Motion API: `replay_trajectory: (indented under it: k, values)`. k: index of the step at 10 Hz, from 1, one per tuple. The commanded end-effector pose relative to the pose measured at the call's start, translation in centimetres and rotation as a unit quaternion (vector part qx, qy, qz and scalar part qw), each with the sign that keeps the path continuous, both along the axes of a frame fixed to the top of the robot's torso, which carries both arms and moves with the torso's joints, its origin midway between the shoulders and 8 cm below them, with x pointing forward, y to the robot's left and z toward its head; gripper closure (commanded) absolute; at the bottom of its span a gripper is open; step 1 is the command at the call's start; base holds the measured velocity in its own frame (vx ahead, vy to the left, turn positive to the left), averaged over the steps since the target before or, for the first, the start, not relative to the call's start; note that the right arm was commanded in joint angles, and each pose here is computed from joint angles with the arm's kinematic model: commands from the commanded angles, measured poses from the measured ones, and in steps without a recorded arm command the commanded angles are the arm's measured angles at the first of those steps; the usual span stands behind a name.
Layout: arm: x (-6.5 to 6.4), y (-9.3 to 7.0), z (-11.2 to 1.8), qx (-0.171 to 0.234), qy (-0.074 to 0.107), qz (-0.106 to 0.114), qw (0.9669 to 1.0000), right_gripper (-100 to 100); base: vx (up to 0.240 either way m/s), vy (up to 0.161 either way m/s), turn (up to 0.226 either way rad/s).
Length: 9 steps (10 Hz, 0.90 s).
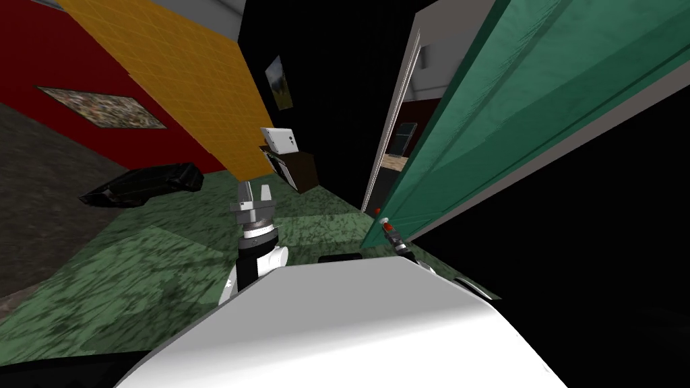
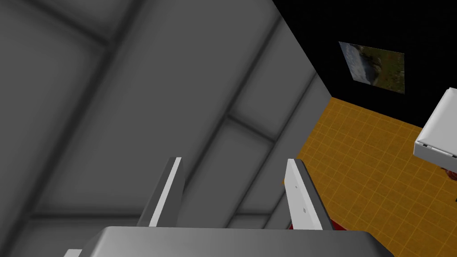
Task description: Pull the door open
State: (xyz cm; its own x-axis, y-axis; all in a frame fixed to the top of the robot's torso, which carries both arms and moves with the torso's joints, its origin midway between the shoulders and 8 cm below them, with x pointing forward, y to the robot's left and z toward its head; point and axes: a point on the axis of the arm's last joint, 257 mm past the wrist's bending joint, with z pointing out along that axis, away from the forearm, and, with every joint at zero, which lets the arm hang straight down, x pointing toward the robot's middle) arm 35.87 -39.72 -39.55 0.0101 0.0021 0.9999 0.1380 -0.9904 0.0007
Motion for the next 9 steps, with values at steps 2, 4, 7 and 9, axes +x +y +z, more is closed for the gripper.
replay_trajectory:
  k: [2,4,7,9]
  values:
    - [-0.7,-0.1,0.1,0.001,-0.002,0.006,1.0,100,-0.184,-0.092,0.168]
    - [-1.0,-0.2,0.2,0.001,-0.003,0.009,1.0,100,-0.178,-0.086,0.138]
    - [-1.7,-0.5,0.3,0.001,-0.004,0.013,0.9999,100,-0.181,-0.064,0.144]
    - [-1.7,-0.4,0.2,0.001,-0.003,0.014,0.9999,100,-0.13,-0.054,0.077]
